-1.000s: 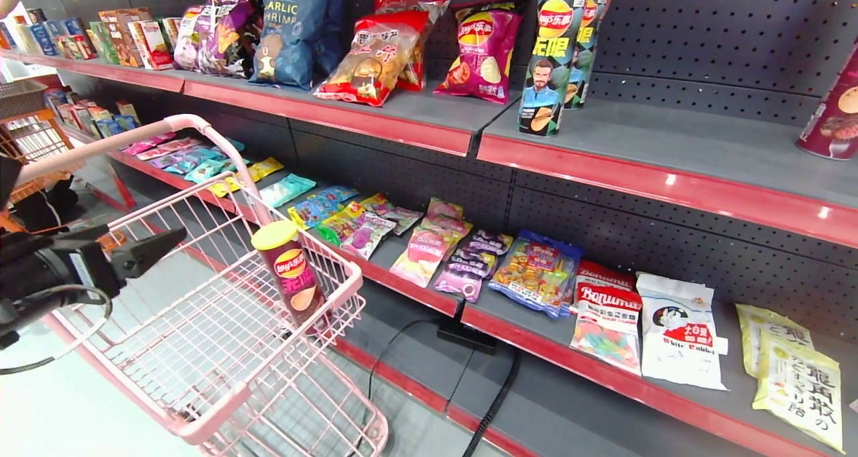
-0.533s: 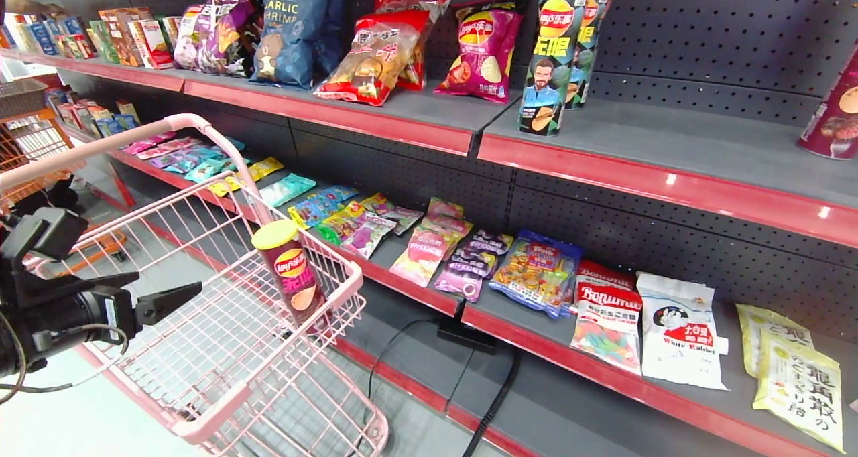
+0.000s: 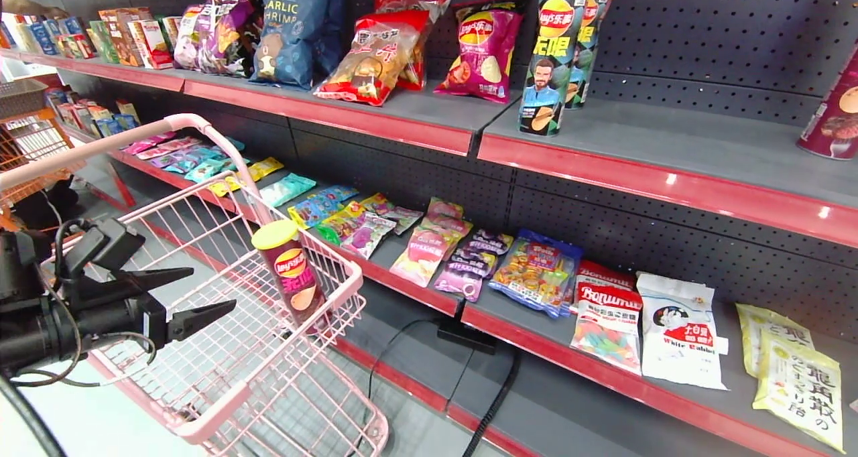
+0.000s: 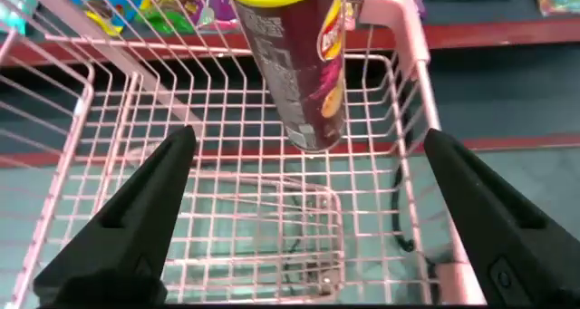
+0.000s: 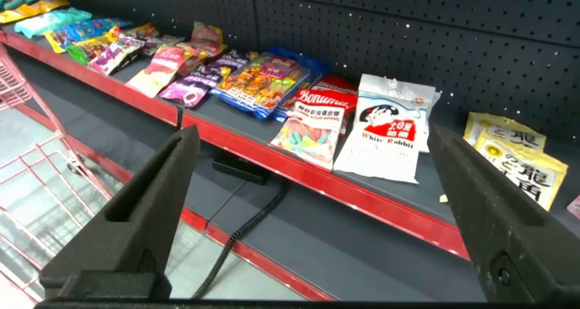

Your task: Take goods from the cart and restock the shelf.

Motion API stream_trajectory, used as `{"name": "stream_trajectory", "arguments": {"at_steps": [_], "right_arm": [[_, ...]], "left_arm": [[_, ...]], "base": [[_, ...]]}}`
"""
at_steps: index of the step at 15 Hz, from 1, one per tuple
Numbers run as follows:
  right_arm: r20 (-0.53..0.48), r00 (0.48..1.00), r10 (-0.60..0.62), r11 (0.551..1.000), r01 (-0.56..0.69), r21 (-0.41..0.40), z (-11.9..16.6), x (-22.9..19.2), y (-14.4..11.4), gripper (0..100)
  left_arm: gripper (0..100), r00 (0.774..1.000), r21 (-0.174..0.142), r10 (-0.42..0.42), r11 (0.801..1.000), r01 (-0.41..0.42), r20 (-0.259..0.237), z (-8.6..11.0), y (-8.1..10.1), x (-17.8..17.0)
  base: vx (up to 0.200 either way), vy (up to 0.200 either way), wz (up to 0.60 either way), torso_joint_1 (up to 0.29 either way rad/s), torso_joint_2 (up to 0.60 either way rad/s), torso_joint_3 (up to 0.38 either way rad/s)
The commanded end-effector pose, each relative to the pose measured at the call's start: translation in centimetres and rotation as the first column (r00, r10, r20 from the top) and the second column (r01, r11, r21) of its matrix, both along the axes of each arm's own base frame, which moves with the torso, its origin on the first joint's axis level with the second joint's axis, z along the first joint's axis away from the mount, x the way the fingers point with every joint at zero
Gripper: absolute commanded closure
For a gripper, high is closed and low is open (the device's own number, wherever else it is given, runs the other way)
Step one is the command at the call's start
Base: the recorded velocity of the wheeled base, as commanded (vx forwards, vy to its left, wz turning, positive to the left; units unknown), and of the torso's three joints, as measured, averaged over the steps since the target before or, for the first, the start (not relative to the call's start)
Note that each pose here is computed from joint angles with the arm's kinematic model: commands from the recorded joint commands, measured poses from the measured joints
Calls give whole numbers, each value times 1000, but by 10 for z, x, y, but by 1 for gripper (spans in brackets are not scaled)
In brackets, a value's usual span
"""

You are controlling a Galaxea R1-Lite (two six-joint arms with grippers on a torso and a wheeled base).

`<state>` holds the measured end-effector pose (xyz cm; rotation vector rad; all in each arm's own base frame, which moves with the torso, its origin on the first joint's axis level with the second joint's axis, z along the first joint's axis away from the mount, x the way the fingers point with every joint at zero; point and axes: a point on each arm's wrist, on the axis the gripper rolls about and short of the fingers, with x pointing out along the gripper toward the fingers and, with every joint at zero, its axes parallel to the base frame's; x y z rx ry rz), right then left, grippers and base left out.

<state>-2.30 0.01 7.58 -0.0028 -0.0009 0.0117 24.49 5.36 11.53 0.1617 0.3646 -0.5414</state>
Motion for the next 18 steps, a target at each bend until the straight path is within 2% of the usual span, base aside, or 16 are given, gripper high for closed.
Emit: {"name": "stream_trajectory", "arguments": {"at_steps": [1,4,6,8,12,18], "right_arm": [[-1,1000,1,1000,-1,0,0,0,0,0],[-1,1000,1,1000,-1,0,0,0,0,0],[-1,1000,1,1000,-1,0,0,0,0,0],[-1,1000,1,1000,-1,-2,0,0,0,0],[-1,1000,1,1000,-1,-2,0,0,0,0],[-1,1000,1,1000,-1,-2,0,0,0,0]], "left_arm": [[0,1000,9,-26,1000,26,-6,-13,8,27],[0,999,16,-28,1000,27,25,-10,14,50],[0,999,14,-38,999,38,24,-13,13,57],[0,998,14,-60,998,60,9,-20,8,62],[0,994,28,-84,996,83,64,-32,3,80],[0,987,25,-142,990,141,70,-44,-19,104]], "base": [[0,0,0,0,0,0],[0,0,0,0,0,0],[0,0,0,0,0,0],[0,0,0,0,0,0],[0,0,0,0,0,0],[0,0,0,0,0,0]]}}
